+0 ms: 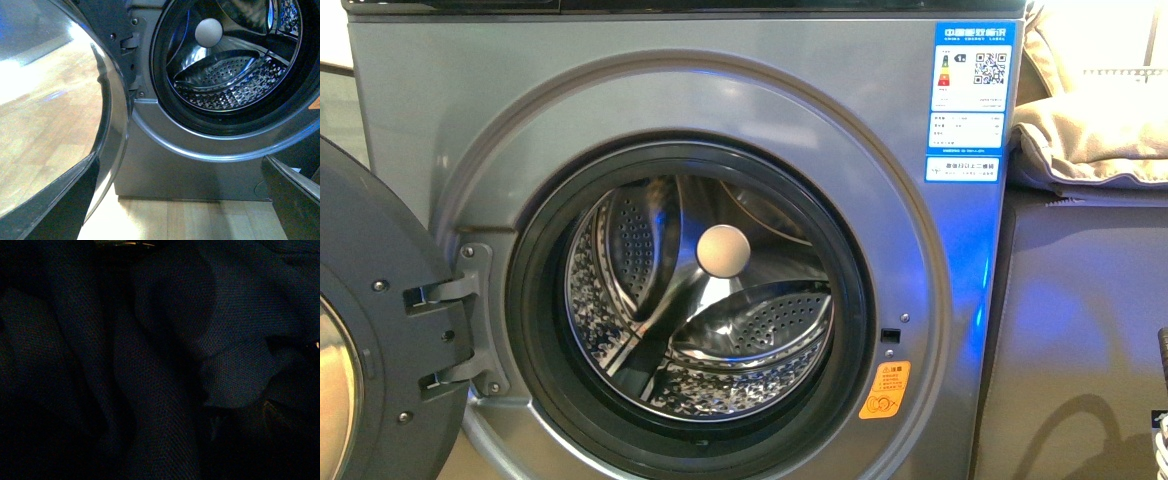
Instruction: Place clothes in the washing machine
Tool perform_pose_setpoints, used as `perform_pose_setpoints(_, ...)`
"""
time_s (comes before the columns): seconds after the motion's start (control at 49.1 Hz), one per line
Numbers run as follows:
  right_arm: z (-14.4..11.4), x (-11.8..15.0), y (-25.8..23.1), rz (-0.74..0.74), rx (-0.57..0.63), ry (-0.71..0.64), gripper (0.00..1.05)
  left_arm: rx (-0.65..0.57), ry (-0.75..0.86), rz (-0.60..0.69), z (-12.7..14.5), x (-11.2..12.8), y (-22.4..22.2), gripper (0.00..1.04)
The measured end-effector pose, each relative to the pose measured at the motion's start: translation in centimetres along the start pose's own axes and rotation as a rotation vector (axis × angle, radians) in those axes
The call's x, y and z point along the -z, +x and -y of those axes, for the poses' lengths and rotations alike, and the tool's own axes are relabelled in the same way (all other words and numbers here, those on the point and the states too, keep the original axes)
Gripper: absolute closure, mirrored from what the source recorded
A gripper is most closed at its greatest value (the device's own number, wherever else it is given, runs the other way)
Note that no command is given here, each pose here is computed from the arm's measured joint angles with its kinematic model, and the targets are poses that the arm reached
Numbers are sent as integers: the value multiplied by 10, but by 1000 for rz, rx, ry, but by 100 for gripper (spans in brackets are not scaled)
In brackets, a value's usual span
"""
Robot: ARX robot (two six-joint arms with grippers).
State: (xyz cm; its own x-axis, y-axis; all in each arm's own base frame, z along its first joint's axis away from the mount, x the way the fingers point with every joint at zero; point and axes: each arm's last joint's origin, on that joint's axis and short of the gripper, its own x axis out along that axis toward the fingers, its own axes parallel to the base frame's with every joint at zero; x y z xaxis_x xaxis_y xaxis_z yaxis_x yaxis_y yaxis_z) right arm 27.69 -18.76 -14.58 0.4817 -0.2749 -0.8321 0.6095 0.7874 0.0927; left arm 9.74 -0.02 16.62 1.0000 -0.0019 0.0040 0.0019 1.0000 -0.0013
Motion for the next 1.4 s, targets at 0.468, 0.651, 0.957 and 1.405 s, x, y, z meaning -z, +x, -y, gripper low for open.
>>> perform_pose_setpoints(0.468, 1, 8, 4, -19, 0, -11, 8, 0, 0, 0, 0, 0, 0, 6)
perform_pose_setpoints(0.651, 3, 14, 6, -24, -1, -12, 8, 0, 0, 0, 0, 0, 0, 6)
perform_pose_setpoints(0.957, 4, 15, 7, -15, -10, -11, 8, 0, 0, 0, 0, 0, 0, 6)
perform_pose_setpoints(1.405, 7, 18, 8, -13, -16, -7, 8, 0, 0, 0, 0, 0, 0, 6)
